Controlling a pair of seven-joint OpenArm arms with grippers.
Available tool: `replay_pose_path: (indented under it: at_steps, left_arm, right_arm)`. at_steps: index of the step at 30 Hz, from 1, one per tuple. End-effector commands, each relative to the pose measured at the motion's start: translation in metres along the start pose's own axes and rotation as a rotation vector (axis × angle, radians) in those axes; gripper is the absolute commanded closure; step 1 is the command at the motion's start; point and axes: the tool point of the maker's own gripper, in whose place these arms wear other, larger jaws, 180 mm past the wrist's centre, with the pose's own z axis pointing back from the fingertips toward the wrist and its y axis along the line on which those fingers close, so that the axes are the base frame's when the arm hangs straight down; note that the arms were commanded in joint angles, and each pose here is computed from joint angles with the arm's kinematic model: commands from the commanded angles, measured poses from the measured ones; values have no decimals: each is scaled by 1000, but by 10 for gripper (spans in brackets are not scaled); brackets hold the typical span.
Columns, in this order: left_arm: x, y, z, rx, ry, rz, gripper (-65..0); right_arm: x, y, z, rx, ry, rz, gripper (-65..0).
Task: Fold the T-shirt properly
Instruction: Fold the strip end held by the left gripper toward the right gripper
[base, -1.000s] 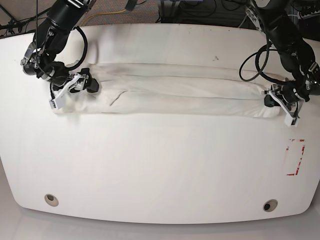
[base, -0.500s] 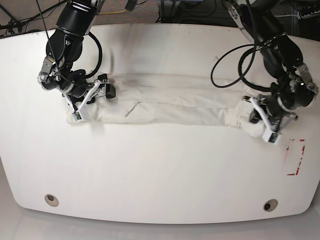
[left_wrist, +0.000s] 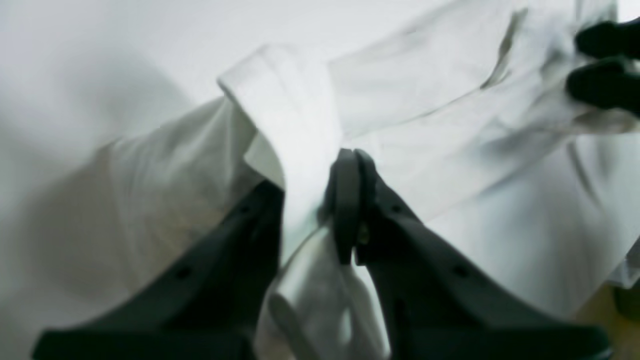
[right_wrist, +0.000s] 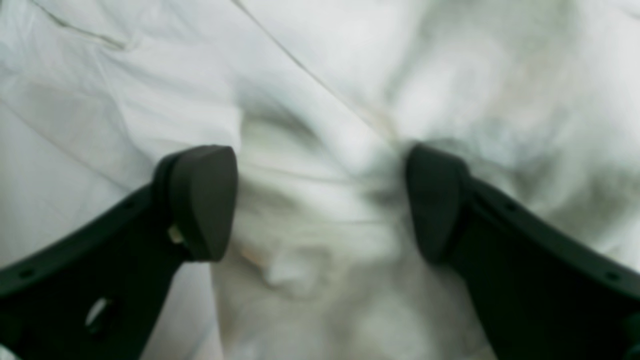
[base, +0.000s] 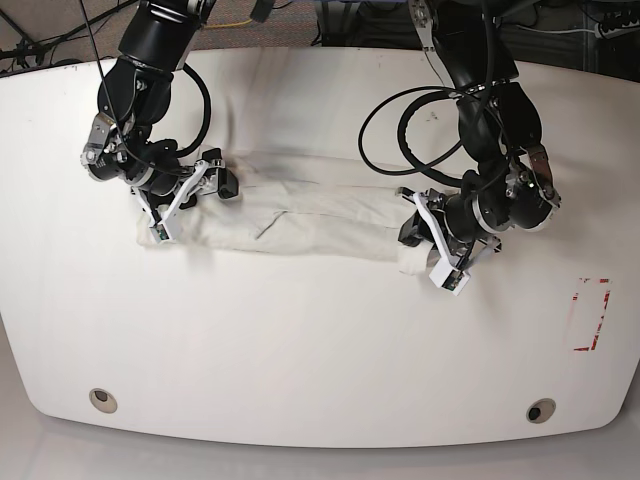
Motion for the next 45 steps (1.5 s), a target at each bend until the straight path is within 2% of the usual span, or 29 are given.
replay_pose_path:
  at_steps: [1, 6, 8, 11, 15, 23, 26, 31, 35, 41, 45]
  left_arm:
    - [12, -5, -7, -31, -50, 16, 0]
    - [7, -7, -16, -60, -35, 40, 0]
    - [10, -6, -20, -68, -34, 43, -22]
    - [7, -11, -28, -96, -13, 45, -99]
    - [9, -15, -31, -111, -23, 47, -167]
    - [21, -60, -44, -200, -5, -98, -257]
    - [26, -75, -48, -220, 6, -112, -287]
    - [57, -104, -32, -216, -69, -230, -343]
    - [73, -115, -20, -205, -121, -270, -350]
    - [62, -75, -8, -100, -87, -258, -347]
    - [44, -29, 2, -4, -45, -198, -346]
  right_arm:
    - [-15, -3, 0, -22, 78, 3, -509]
    - [-16, -3, 0, -21, 81, 1, -509]
    - [-15, -2, -1, -19, 79, 1, -509]
    - [-15, -2, -1, -18, 78, 0, -509]
    - [-14, -2, -1, -18, 75, 1, -509]
    - [-13, -2, -1, -18, 72, 2, -509]
    - [-10, -2, -1, -19, 66, 5, -509]
    - [-8, -4, 0, -23, 66, 8, -509]
    - [-2, -4, 2, -27, 52, 18, -509]
    - [36, 12, 27, 4, -85, 70, -509]
    - [45, -2, 52, -17, -163, 16, -509]
